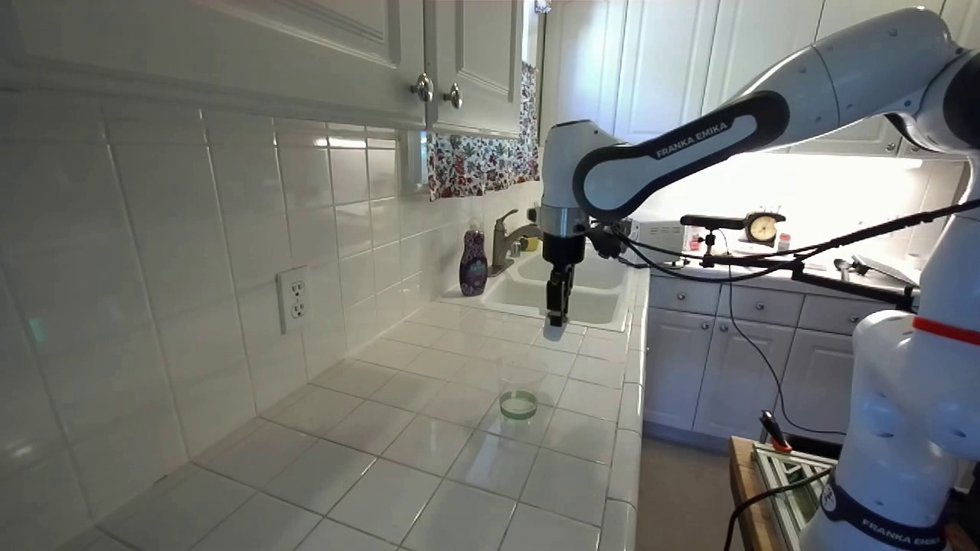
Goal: Put the coffee pod in the cup
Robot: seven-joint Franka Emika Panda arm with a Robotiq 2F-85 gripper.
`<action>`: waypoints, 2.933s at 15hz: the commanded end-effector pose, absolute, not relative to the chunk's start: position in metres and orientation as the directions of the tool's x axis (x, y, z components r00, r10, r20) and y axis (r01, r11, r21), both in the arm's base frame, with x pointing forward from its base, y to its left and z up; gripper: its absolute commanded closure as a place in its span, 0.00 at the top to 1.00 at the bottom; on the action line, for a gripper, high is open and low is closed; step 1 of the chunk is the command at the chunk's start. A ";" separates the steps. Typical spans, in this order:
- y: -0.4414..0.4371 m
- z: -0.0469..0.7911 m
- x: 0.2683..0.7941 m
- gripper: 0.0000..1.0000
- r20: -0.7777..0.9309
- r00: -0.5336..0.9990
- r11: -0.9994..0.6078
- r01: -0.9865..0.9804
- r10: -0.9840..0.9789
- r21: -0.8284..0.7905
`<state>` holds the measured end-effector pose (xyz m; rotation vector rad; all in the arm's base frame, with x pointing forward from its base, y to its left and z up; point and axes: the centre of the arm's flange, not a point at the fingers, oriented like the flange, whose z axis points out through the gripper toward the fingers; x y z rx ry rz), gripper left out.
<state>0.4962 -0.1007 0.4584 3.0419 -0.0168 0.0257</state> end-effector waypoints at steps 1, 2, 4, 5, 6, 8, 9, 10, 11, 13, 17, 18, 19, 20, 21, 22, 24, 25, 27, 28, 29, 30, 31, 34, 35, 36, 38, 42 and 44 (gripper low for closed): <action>-0.086 0.489 0.489 0.31 0.066 0.998 -0.993 0.016 0.024 0.116; -0.082 0.495 0.491 0.31 0.078 0.996 -0.993 0.027 0.036 0.116; -0.074 0.503 0.496 0.31 0.099 0.994 -0.993 0.044 0.056 0.113; -0.070 0.505 0.499 0.31 0.107 0.992 -0.992 0.055 0.067 0.109; -0.066 0.507 0.502 0.30 0.114 0.991 -0.992 0.062 0.074 0.109; -0.060 0.512 0.511 0.29 0.129 0.987 -0.991 0.078 0.092 0.109; -0.057 0.514 0.516 0.31 0.134 0.986 -0.991 0.087 0.101 0.106; -0.055 0.517 0.519 0.35 0.138 0.985 -0.990 0.094 0.108 0.106; -0.052 0.518 0.523 0.39 0.139 0.984 -0.990 0.101 0.115 0.102; -0.047 0.520 0.529 0.39 0.138 0.983 -0.990 0.109 0.122 0.094; -0.035 0.515 0.541 0.32 0.125 0.982 -0.988 0.131 0.140 0.078; -0.032 0.513 0.543 0.32 0.119 0.982 -0.987 0.139 0.147 0.076; -0.029 0.510 0.546 0.32 0.113 0.982 -0.987 0.146 0.153 0.071; -0.026 0.507 0.548 0.31 0.106 0.981 -0.986 0.154 0.161 0.072; -0.022 0.505 0.549 0.30 0.097 0.981 -0.984 0.162 0.168 0.070; -0.019 0.502 0.550 0.29 0.089 0.981 -0.984 0.166 0.172 0.071; -0.012 0.495 0.554 0.32 0.065 0.981 -0.982 0.176 0.181 0.070; -0.009 0.493 0.555 0.30 0.055 0.981 -0.981 0.181 0.185 0.070; -0.004 0.488 0.556 0.29 0.041 0.980 -0.979 0.192 0.195 0.070; -0.001 0.486 0.557 0.29 0.033 0.979 -0.978 0.197 0.199 0.068; 0.003 0.485 0.558 0.29 0.030 0.978 -0.977 0.204 0.207 0.066; 0.006 0.484 0.559 0.29 0.027 0.977 -0.976 0.210 0.212 0.064; 0.010 0.482 0.559 0.29 0.024 0.975 -0.974 0.218 0.220 0.062; 0.022 0.477 0.562 0.29 0.010 0.971 -0.969 0.240 0.241 0.058; 0.026 0.475 0.561 0.29 0.002 0.969 -0.968 0.246 0.247 0.057; 0.029 0.473 0.561 0.29 -0.010 0.968 -0.966 0.252 0.252 0.055; 0.034 0.469 0.559 0.29 -0.027 0.965 -0.963 0.263 0.262 0.052; 0.040 0.461 0.560 0.29 -0.047 0.961 -0.960 0.275 0.273 0.048; 0.040 0.457 0.561 0.29 -0.055 0.960 -0.960 0.277 0.275 0.047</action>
